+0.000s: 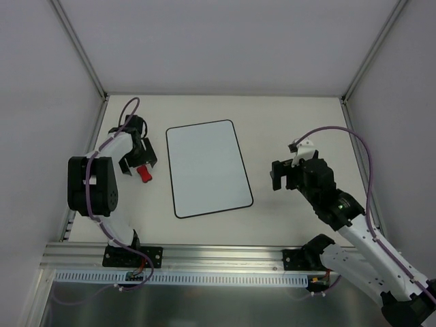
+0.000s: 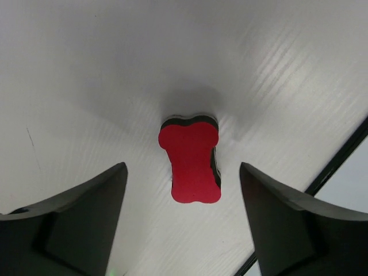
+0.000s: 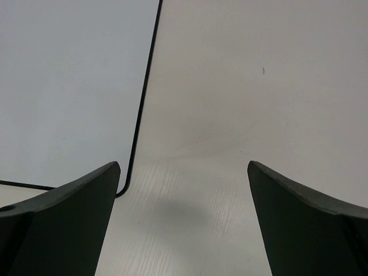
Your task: Erase the whiteboard
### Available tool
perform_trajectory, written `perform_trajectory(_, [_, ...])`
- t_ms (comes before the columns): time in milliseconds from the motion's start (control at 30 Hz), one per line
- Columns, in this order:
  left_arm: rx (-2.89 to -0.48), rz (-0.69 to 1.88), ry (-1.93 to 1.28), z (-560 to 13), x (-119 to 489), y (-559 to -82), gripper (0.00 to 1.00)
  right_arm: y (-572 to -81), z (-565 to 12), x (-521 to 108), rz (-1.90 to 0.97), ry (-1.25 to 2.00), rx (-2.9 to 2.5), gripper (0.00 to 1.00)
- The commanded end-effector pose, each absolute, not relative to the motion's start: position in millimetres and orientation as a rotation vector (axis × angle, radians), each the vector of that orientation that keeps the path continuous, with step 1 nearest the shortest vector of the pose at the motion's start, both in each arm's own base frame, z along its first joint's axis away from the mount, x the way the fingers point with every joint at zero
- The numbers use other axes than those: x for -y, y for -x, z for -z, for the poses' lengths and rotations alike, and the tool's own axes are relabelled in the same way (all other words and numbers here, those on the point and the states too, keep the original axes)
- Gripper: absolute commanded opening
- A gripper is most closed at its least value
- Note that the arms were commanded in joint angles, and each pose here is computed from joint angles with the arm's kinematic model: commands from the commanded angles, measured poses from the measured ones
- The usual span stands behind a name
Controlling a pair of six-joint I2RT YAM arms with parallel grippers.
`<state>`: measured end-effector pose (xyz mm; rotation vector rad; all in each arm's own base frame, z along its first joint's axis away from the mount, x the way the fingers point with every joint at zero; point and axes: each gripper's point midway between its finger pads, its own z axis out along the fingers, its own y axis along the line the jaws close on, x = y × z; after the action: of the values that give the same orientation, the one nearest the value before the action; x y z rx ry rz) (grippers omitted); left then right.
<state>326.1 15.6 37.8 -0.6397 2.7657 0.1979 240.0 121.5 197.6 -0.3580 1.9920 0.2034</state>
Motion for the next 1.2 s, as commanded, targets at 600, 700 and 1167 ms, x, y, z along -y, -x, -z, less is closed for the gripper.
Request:
perform_trajectory(600, [-1.765,0.139,0.342,-424,-3,-263,0.99,-242,-470,-12,0.287,0.107,-1.43,0.99])
perform_trajectory(700, [-1.643,0.093,0.32,-461,-12,-235,0.99,-235,-497,-7,0.294,0.091,-1.369,0.99])
perform_trajectory(1167, [-1.428,0.054,0.301,-525,-21,-178,0.99,-224,-540,-12,0.219,0.096,-1.219,0.99])
